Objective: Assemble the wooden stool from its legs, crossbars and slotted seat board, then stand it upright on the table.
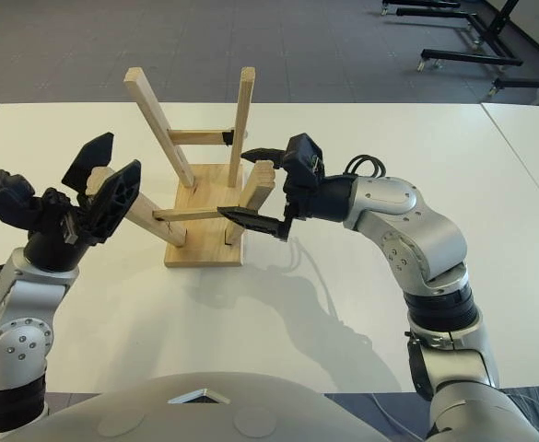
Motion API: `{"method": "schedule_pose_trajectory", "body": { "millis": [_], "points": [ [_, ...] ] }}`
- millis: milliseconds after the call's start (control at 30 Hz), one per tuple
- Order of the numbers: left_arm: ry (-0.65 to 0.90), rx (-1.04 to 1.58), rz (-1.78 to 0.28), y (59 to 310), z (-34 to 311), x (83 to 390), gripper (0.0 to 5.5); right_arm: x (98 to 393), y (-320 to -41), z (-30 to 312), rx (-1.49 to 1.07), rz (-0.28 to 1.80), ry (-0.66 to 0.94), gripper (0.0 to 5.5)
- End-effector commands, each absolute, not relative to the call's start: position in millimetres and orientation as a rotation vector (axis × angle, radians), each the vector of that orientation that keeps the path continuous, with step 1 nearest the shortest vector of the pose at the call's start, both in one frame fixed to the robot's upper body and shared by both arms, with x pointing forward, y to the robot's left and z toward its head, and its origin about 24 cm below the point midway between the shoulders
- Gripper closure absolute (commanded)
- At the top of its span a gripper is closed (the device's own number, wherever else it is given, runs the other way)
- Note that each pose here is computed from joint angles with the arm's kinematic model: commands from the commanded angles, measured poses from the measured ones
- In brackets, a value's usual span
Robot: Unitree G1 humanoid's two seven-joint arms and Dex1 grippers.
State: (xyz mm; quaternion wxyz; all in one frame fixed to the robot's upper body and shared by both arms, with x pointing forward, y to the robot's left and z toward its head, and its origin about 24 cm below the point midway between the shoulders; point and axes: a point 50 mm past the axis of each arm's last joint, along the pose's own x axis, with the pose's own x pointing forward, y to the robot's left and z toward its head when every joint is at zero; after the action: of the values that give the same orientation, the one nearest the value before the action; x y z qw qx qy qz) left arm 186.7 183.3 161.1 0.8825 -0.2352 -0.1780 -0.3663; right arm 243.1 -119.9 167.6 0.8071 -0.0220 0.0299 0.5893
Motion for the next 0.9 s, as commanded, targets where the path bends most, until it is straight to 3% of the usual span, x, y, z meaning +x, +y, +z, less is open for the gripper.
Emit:
{"method": "schedule_pose_trajectory", "body": {
  "millis": [33,133,333,567,667,767,900],
  "points": [
    [-0.457,-0.51,-0.815,189.6,180.1,181.2,0.1,243.0,-124.2,170.4,-0.043,1.231,0.039,0.24],
    [-0.501,-0.521,-0.823,196.8,189.4,179.1,0.1,244.0,-125.8,170.4,-0.038,1.22,0.03,0.24],
    [-0.366,-0.289,-0.796,188.7,197.6,197.3,0.1,243.6,-123.5,171.5,-0.037,1.213,0.005,0.24],
    [-0.242,0.198,-1.013,183.5,246.6,235.4,0.1,240.5,-121.5,174.8,-0.02,1.225,-0.025,0.24],
    [-0.114,0.436,-1.095,169.1,243.9,249.0,0.1,238.9,-118.4,177.6,-0.01,1.229,-0.05,0.24],
    [-0.08,0.615,-1.164,161.1,246.7,258.2,0.1,236.1,-118.7,177.7,0.002,1.219,-0.059,0.24],
    [0.012,0.718,-1.25,154.0,230.1,277.1,0.1,234.4,-120.6,176.1,0.006,1.202,-0.056,0.24]
  ]
}}
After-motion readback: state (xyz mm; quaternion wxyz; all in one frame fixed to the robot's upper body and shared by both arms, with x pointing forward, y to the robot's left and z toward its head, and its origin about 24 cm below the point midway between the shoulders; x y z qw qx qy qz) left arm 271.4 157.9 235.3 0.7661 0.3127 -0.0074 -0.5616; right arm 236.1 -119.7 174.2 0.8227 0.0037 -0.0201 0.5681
